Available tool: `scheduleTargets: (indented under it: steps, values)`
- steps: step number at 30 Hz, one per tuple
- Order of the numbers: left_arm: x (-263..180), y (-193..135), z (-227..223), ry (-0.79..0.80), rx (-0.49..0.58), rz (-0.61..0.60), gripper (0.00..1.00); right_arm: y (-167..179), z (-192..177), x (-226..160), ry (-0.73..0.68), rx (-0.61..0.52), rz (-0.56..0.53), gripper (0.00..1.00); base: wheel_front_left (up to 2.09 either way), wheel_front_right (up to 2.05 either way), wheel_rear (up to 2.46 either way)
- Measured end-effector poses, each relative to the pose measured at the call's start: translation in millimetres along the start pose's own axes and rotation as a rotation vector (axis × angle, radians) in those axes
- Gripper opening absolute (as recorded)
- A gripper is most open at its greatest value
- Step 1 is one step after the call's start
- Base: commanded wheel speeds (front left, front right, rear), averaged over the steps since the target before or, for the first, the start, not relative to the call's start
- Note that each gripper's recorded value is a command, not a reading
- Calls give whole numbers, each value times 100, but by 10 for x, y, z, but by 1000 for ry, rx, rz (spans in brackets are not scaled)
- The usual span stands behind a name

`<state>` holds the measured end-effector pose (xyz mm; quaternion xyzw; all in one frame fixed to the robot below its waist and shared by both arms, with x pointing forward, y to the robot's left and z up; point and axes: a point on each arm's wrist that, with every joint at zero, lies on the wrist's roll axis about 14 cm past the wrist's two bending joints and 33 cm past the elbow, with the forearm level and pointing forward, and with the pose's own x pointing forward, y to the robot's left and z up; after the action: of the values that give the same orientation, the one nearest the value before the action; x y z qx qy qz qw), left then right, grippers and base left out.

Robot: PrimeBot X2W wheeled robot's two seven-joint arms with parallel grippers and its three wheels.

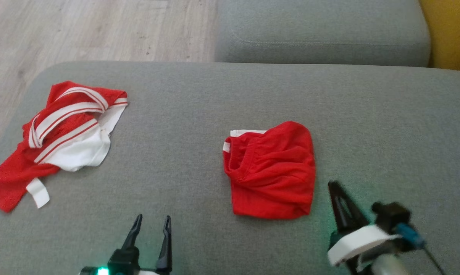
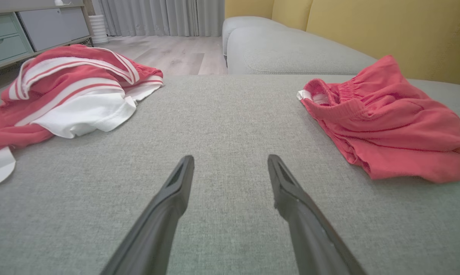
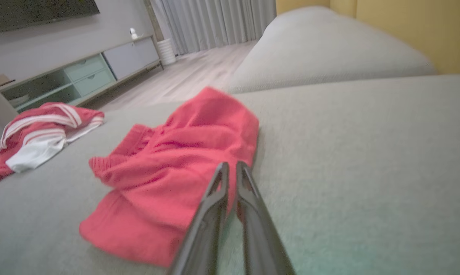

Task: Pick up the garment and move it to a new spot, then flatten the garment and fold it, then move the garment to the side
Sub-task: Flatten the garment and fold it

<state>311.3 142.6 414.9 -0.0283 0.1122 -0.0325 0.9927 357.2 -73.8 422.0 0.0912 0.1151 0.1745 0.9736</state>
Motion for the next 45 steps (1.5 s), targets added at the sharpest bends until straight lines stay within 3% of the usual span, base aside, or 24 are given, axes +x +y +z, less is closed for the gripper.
scheduleTargets:
  steps: [5, 9, 14, 18, 24, 33, 45]
  values:
    - [52, -13, 103, -31, 13, -10, 100, -403, 490, -165, -171, -6, -131, 100, 0, 0, 0]
    - [99, -67, 172, -50, 25, -28, 100, -781, 321, -491, -142, 12, -269, 100, 0, 0, 0]
    - [117, -94, 164, -46, 27, -36, 100, -858, 212, -590, -111, 3, -302, 100, 0, 0, 0]
    - [117, -102, 146, -40, 27, -39, 100, -699, 106, -528, -74, -5, -250, 100, 0, 0, 0]
    - [61, -89, 84, -24, 23, -31, 100, -65, -236, -259, 53, -11, -38, 100, 0, 0, 0]
    - [-43, 115, -16, 4, 6, 43, 100, 173, -310, 85, 112, 8, 61, 100, 0, 0, 0]
    - [-46, 170, -71, 25, 2, 63, 100, 203, -463, 142, 168, 23, 75, 100, 0, 0, 0]
